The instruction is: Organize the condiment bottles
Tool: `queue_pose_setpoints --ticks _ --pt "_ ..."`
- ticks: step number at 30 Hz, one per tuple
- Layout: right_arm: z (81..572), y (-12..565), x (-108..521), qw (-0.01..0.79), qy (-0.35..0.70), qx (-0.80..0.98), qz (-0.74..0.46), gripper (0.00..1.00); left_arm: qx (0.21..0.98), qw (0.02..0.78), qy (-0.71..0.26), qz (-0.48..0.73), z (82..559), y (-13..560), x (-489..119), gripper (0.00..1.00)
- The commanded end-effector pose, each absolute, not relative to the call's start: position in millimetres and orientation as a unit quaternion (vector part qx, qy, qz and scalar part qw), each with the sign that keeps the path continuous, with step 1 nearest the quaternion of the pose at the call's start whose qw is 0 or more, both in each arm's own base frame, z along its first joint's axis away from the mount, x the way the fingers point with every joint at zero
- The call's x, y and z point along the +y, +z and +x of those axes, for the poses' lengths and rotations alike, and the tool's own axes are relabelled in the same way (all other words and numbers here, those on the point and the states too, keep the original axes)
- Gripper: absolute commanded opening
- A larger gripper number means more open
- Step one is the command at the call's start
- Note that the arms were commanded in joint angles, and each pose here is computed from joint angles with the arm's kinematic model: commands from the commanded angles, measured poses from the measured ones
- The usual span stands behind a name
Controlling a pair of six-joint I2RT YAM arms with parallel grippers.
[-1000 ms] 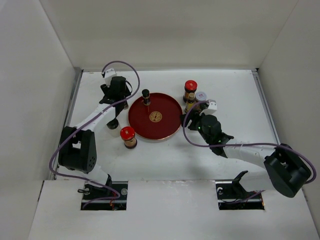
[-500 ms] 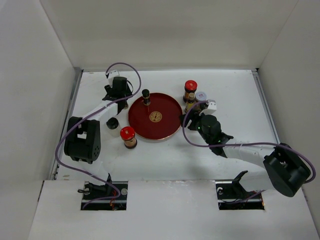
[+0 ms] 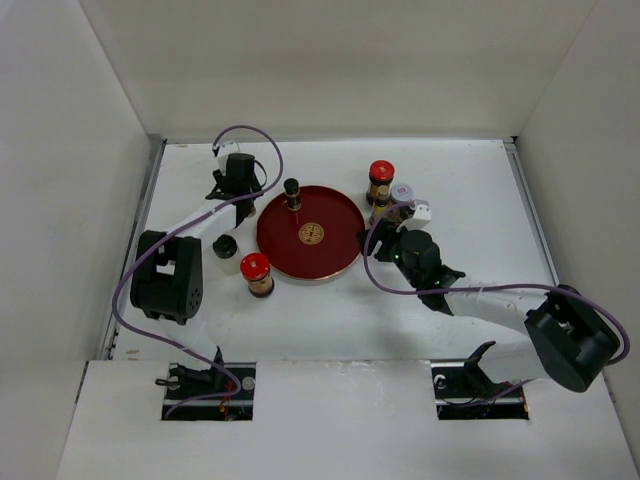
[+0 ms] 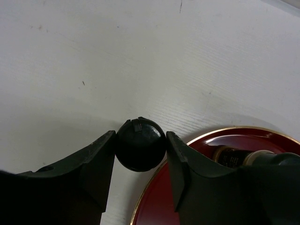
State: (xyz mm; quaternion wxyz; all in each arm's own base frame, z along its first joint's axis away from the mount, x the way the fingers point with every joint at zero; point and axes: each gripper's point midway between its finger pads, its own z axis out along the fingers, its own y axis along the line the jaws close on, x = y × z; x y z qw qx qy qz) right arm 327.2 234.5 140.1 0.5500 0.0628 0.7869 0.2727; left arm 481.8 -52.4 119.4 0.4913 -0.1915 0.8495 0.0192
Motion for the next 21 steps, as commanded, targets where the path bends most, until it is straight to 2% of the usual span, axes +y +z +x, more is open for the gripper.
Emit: queue_pose_setpoints --ticks 1,5,9,12,21 --pt "334.3 168.4 247.0 0.573 0.301 0.76 0.059 0.74 0.832 0.519 0.011 -0.195 495.7 145.8 -51.6 0.33" --pt "334.3 168.9 246.8 0.574 0.3 0.76 0.057 0.74 0.819 0.539 0.01 -0.196 490.9 168.8 -53.2 0.27" --pt "334.7 167.2 247.2 0.572 0.299 0.762 0.057 0.74 0.794 0.578 -0.004 -0.188 482.1 215.6 -60.4 0.26" --pt "334.3 168.3 246.9 0.573 0.3 0.761 0.058 0.74 0.791 0.586 -0.012 -0.173 480.3 230.2 -70.6 0.26" --pt "333.8 170.6 246.3 0.575 0.301 0.759 0.058 0.74 0.811 0.568 -0.041 -0.133 482.0 208.4 -126.0 0.26"
